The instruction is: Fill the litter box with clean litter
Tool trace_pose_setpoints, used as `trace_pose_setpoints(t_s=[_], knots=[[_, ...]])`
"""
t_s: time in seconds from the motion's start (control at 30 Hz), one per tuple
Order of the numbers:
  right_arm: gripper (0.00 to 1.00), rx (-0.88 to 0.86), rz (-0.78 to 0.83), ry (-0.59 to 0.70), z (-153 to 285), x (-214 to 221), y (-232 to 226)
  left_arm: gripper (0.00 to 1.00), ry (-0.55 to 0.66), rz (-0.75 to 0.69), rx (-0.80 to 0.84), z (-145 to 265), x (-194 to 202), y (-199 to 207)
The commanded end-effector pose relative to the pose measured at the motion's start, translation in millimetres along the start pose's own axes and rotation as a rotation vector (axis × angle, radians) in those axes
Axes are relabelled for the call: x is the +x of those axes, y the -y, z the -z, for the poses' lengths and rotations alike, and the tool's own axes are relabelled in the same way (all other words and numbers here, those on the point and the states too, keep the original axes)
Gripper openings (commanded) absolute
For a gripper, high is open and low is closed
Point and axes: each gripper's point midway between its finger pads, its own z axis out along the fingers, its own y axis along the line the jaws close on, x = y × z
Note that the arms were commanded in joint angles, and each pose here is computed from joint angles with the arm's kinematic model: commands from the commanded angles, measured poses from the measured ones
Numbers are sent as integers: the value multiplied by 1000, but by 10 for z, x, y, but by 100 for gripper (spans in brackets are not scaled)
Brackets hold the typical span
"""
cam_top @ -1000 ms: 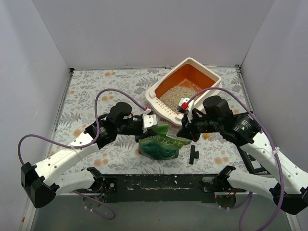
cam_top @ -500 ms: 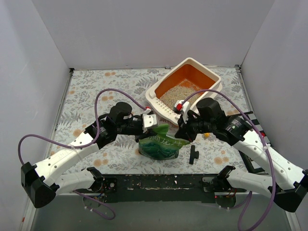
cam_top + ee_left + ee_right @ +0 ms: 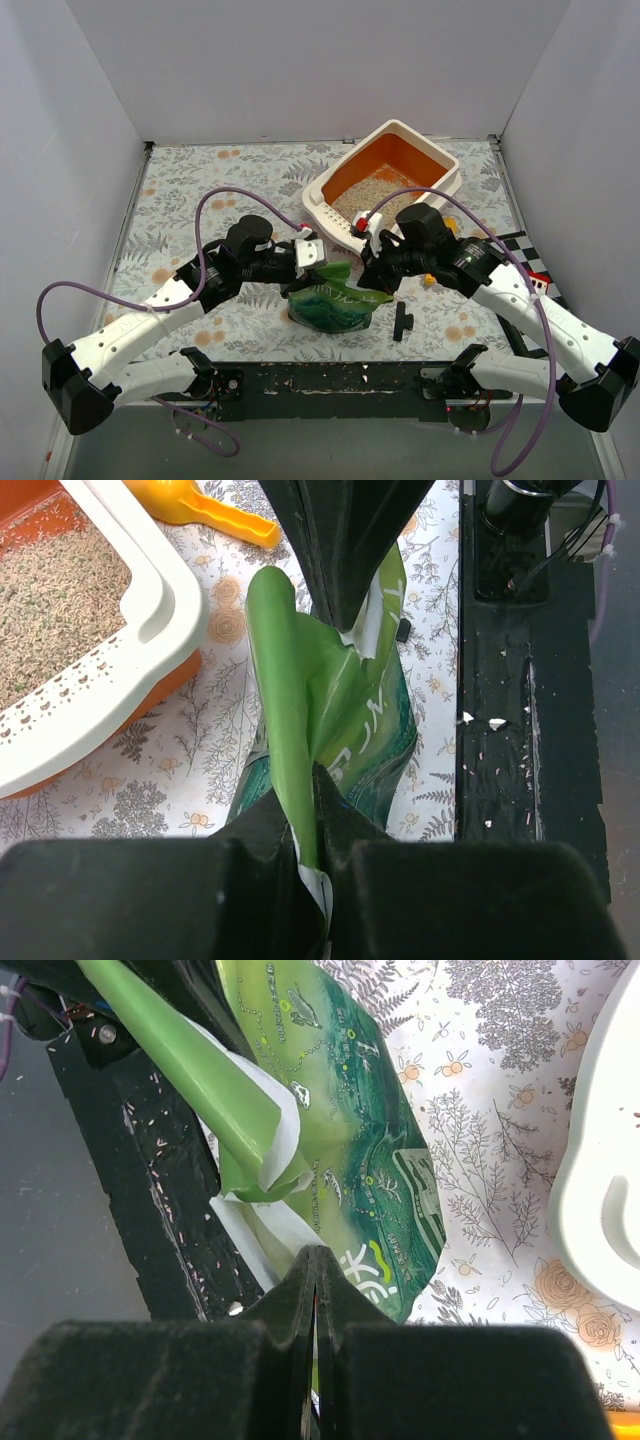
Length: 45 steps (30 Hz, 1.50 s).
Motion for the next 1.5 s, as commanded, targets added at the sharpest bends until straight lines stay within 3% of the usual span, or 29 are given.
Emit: trace_pose_setpoints(t_s=[0.0,0.37,0.83,1.1,1.13,1.27,1.37,1.47], knots=[[1,-55,50,18,18,-8,-95,0,44,-15,-5,33,-112,9],[1,-192,114,16,290,23,-423,0,18,-3,10,-60,-43,-24],[1,-272,51,-51,70,118,-470,0,50,-5,-20,-41,-132,-68],[1,-216,4,-60,-134,173,-366,0,84,14,-35,-40,-98,-43],[7,-200,-2,-58,-160,181,-345,0,84,18,-33,-44,-89,-38],[49,-106,-33,-35,-245,160,-192,0,82,22,-35,-51,-66,-42],[61,-59,-51,-22,-297,161,-105,1,78,21,-46,-47,-55,-53],[69,99,-76,-13,-289,128,159,2,80,12,-63,-25,-63,-78]])
